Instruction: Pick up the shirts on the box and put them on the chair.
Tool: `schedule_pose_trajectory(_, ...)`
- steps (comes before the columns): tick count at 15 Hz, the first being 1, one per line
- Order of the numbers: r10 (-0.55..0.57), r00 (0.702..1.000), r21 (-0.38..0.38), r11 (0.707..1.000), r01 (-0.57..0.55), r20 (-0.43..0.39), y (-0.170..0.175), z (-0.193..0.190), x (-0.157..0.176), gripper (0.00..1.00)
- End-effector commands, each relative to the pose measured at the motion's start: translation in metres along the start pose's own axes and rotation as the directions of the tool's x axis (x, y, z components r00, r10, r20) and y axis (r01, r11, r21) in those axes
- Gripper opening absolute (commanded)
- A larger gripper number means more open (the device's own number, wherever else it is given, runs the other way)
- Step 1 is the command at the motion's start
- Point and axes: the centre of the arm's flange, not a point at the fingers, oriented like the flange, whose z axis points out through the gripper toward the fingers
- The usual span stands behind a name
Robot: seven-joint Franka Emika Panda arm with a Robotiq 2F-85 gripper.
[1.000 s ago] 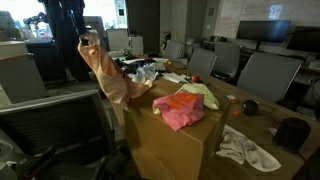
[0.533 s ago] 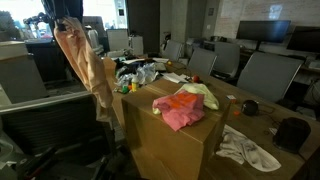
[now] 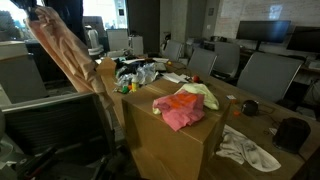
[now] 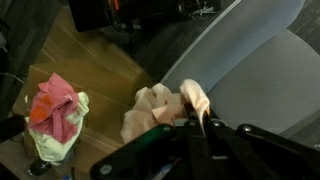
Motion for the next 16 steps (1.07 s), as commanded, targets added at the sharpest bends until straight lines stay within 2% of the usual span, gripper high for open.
schedule_pose_trajectory(1,-0.108,0.994,-0.071,0.992,0.108,-0.004,-0.043,-0.033,-0.001,0.01)
schedule_pose_trajectory(6,-0.236,0.972,-0.149,0.961,0.234,-0.001,-0.096,-0.042,-0.013,0.01)
schedule_pose_trajectory(10,-0.321,0.947,-0.183,0.931,0.316,0.002,-0.129,-0.045,-0.017,0.01)
schedule_pose_trajectory(13,-0.36,0.933,-0.189,0.916,0.354,0.004,-0.138,-0.044,-0.02,0.01)
schedule_pose_trajectory(16,-0.376,0.926,-0.175,0.912,0.371,0.006,-0.132,-0.041,-0.028,0.01)
